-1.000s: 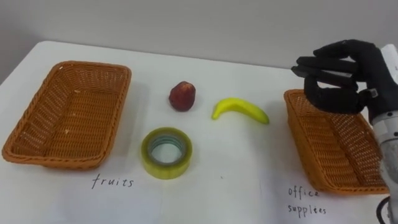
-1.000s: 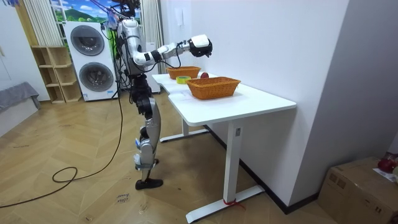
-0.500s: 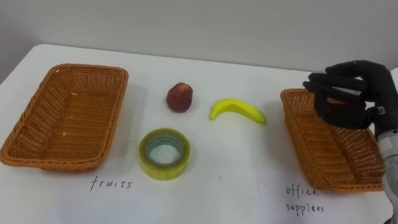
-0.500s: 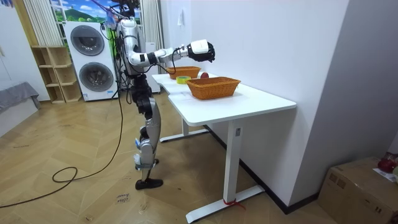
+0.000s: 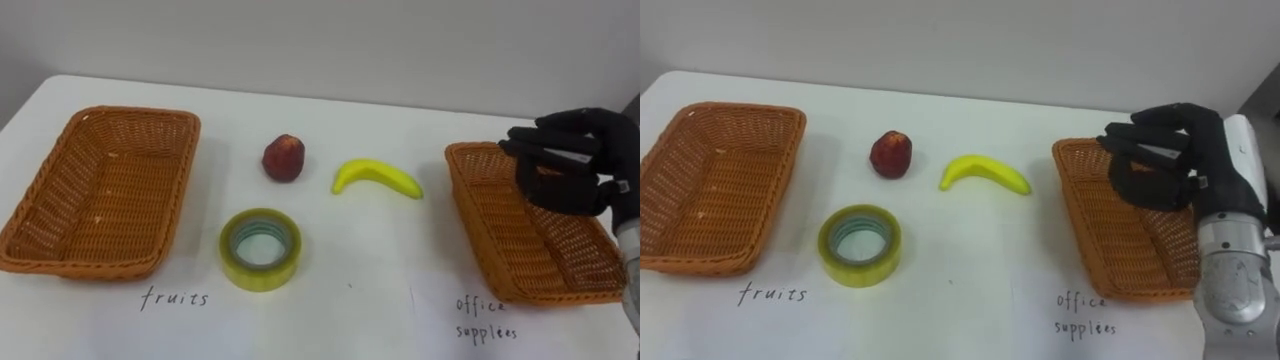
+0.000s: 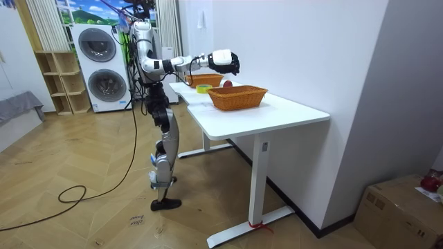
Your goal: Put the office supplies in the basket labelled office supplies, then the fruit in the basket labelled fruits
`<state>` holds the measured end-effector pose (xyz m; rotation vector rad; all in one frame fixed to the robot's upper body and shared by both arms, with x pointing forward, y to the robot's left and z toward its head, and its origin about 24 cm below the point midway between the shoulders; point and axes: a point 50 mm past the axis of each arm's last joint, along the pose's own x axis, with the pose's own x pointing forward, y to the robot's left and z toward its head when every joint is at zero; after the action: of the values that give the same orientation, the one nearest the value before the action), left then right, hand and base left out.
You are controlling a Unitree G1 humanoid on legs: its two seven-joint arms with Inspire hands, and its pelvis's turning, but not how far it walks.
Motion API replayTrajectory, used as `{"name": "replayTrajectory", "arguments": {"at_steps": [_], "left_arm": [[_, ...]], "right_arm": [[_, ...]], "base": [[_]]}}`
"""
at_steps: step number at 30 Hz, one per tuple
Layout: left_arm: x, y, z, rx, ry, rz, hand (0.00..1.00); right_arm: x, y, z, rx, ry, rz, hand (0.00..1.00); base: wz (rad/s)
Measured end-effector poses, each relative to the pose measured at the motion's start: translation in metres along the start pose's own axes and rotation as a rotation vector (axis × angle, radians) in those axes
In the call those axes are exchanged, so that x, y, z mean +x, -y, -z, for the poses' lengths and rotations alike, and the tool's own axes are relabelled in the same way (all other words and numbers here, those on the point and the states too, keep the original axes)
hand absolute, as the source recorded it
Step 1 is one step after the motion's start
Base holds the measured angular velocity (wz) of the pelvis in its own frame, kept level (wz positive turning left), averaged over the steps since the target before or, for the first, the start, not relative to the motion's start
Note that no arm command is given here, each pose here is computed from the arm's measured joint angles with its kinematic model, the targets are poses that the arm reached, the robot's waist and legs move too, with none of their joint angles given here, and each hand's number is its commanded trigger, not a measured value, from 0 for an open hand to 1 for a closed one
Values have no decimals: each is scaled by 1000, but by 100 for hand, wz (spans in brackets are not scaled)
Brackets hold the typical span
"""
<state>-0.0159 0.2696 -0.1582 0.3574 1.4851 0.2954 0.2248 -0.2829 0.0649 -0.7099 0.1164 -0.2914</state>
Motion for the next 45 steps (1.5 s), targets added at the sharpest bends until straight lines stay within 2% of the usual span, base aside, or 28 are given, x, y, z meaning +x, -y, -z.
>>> {"name": "replayTrajectory", "arguments": {"at_steps": [27, 29, 30, 45], "left_arm": [[-1, -1, -7, 13, 22, -5, 0], [-1, -1, -7, 13, 24, -6, 0], [-1, -1, -7, 12, 25, -6, 0], [-1, -1, -8, 17, 29, -4, 0]], "right_arm": [[-6, -17, 32, -53, -158, -173, 100], [-6, -17, 32, -55, -159, -181, 51], [-6, -18, 32, -55, -159, -188, 0], [-6, -19, 35, -67, -174, -211, 0]], "base": [[-1], [0], [0], [0]]}}
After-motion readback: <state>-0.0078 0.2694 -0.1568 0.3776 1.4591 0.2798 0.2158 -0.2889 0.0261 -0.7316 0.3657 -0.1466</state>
